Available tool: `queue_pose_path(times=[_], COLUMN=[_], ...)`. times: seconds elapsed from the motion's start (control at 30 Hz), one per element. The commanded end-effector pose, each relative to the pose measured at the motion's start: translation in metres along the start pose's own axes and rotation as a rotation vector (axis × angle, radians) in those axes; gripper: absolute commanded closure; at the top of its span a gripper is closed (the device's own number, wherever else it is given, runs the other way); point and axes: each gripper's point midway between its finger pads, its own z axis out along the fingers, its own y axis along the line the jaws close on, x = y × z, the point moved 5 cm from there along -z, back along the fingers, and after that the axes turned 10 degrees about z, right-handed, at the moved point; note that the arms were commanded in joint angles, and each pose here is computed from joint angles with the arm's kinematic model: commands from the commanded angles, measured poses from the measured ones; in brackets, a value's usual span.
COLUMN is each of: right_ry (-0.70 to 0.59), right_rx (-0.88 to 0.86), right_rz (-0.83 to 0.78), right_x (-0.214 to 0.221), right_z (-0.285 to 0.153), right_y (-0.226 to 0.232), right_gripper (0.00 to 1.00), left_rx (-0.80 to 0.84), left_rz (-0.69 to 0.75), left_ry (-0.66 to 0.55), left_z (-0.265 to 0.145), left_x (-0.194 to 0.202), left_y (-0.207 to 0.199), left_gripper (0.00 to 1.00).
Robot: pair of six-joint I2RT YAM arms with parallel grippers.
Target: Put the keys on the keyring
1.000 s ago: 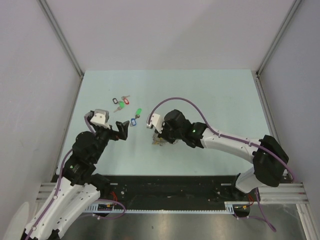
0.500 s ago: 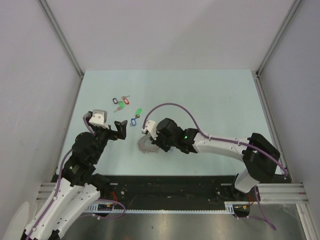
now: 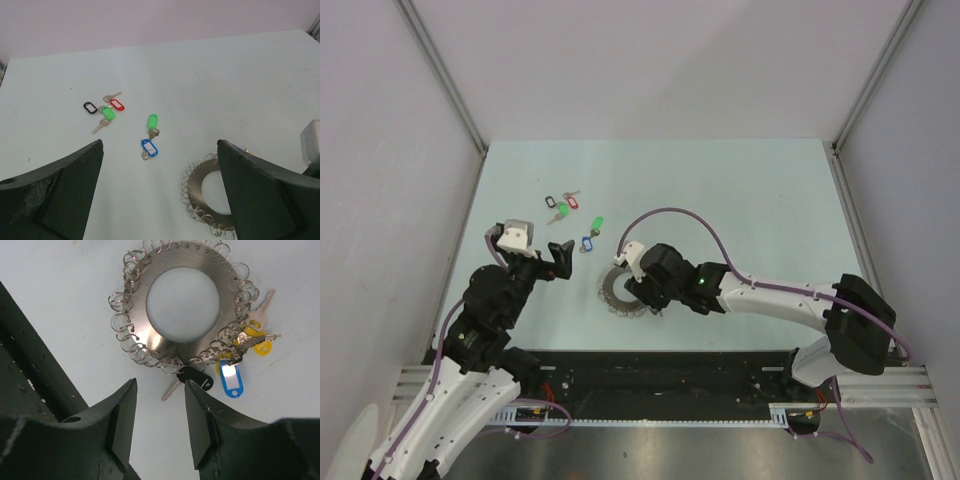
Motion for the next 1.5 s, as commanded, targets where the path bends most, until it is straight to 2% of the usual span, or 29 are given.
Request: queue_pose_path(times=[0.0, 0.17, 0.33, 0.5, 0.93, 1.23, 1.47], right_ry=[-0.048, -0.063, -0.089, -0.092, -0.082, 0.003, 0.044], right_rx=[0.053, 0.069, 0.066, 0.155, 0.346, 0.570, 0.619], right_rz=[0.093, 0.169, 0.158, 0.149, 0.140, 0.293, 0.415], right_x=[-0.005, -0.001, -0.006, -0.004, -0.004, 0.025, 0.049], right_z=[-0.016, -0.009, 0.008, 0.032, 0.074, 0.056, 0.025], right_y=[-0.010, -0.023, -0.026, -0.042, -0.079, -0.118, -0.124], right_gripper=[0.51, 0.45, 0.39, 0.35, 0.33, 0.34, 0.35], left_rx=[-0.011, -0.011, -0.023, -0.030, -0.020, -0.011, -0.003], left_rz=[0.003, 0.002, 0.004, 0.003, 0.008, 0.011, 0.014], left_ry=[-0.011, -0.008, -0.005, -0.007, -0.003, -0.005, -0.007], left_z=[0.000, 0.000, 0.000, -0.002, 0.000, 0.000, 0.000], left_x=[0.000, 0.000, 0.000, 0.000, 0.001, 0.001, 0.001], left_y=[0.002, 0.002, 0.003, 0.004, 0.003, 0.001, 0.000], left_gripper=[0.00, 0.00, 0.00, 0.00, 0.00, 0.00, 0.00])
